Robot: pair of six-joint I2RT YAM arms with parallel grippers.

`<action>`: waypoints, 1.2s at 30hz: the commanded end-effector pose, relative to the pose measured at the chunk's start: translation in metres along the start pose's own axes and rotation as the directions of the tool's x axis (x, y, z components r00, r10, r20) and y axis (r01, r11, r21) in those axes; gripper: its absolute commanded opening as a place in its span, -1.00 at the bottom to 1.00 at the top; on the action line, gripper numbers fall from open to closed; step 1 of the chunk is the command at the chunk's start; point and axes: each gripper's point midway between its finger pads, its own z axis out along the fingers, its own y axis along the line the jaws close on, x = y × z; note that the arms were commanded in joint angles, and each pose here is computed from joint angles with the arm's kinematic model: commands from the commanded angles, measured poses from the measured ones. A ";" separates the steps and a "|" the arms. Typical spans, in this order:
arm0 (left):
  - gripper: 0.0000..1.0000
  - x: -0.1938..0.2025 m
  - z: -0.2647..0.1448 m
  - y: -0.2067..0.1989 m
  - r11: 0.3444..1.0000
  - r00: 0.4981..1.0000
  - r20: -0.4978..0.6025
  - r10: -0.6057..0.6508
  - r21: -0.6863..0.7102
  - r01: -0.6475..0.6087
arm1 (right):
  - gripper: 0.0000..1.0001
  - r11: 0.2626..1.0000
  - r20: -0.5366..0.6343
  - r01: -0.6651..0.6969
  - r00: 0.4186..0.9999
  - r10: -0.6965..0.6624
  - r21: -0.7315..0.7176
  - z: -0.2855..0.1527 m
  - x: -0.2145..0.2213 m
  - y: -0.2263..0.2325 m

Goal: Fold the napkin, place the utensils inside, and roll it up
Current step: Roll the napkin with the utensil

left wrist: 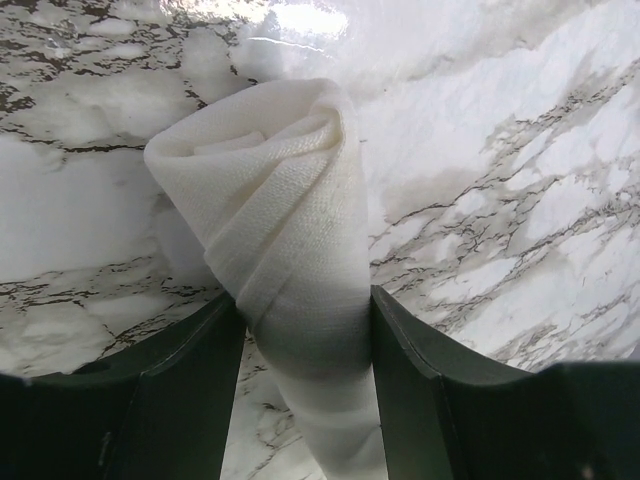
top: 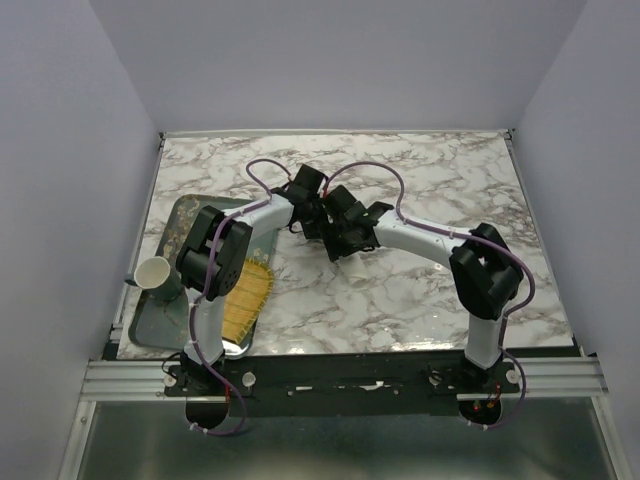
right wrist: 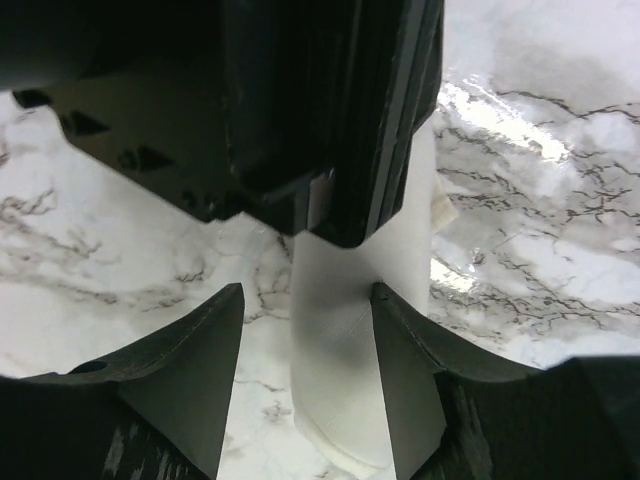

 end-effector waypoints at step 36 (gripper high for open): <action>0.33 -0.020 -0.038 -0.002 0.998 0.998 0.048 0.051 0.035 -0.053 | -0.36 0.955 -0.082 -0.234 0.971 0.223 -0.182 0.028 -0.002 -0.061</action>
